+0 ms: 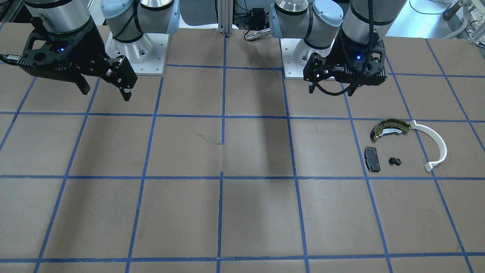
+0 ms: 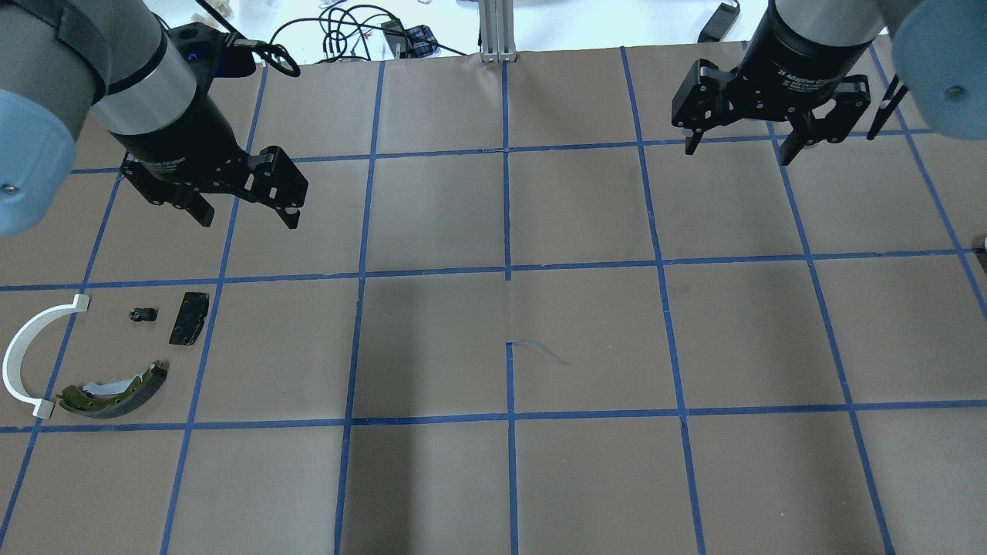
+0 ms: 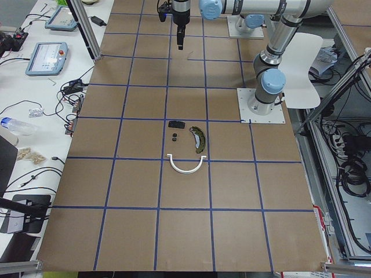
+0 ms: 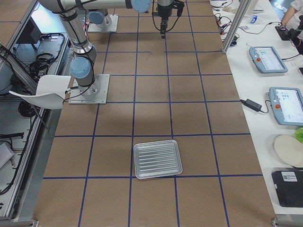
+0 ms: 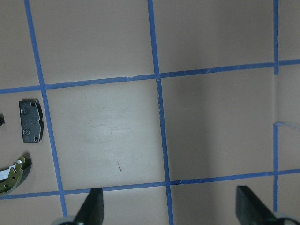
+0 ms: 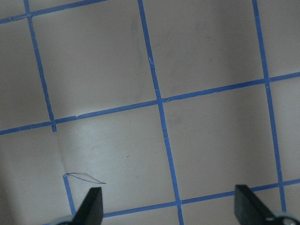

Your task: Place bearing gear from tray to pile

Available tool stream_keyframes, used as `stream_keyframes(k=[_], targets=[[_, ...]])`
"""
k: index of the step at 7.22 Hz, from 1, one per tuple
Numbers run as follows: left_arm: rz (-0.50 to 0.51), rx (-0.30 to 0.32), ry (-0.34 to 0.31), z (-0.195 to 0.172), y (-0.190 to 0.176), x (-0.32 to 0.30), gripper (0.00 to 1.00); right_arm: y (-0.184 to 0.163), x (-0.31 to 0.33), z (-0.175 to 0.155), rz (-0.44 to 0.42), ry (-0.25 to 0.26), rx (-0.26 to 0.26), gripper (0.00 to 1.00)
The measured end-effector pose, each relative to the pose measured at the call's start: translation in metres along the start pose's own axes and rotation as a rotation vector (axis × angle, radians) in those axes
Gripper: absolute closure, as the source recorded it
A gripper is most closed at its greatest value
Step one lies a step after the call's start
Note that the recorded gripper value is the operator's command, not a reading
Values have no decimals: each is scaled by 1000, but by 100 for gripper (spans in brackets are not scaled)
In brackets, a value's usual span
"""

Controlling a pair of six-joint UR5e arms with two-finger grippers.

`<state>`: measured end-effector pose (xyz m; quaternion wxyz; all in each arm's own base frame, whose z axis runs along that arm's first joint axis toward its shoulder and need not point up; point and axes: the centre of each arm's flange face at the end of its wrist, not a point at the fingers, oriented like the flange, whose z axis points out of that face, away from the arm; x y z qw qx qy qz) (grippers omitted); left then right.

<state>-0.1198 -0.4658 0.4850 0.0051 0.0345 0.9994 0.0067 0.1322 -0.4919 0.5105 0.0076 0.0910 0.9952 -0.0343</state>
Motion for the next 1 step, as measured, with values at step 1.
stream_keyframes(k=[1], targets=[[-4,-1,-3,0,1,-2,0,0,0,0,0,0,0,0]])
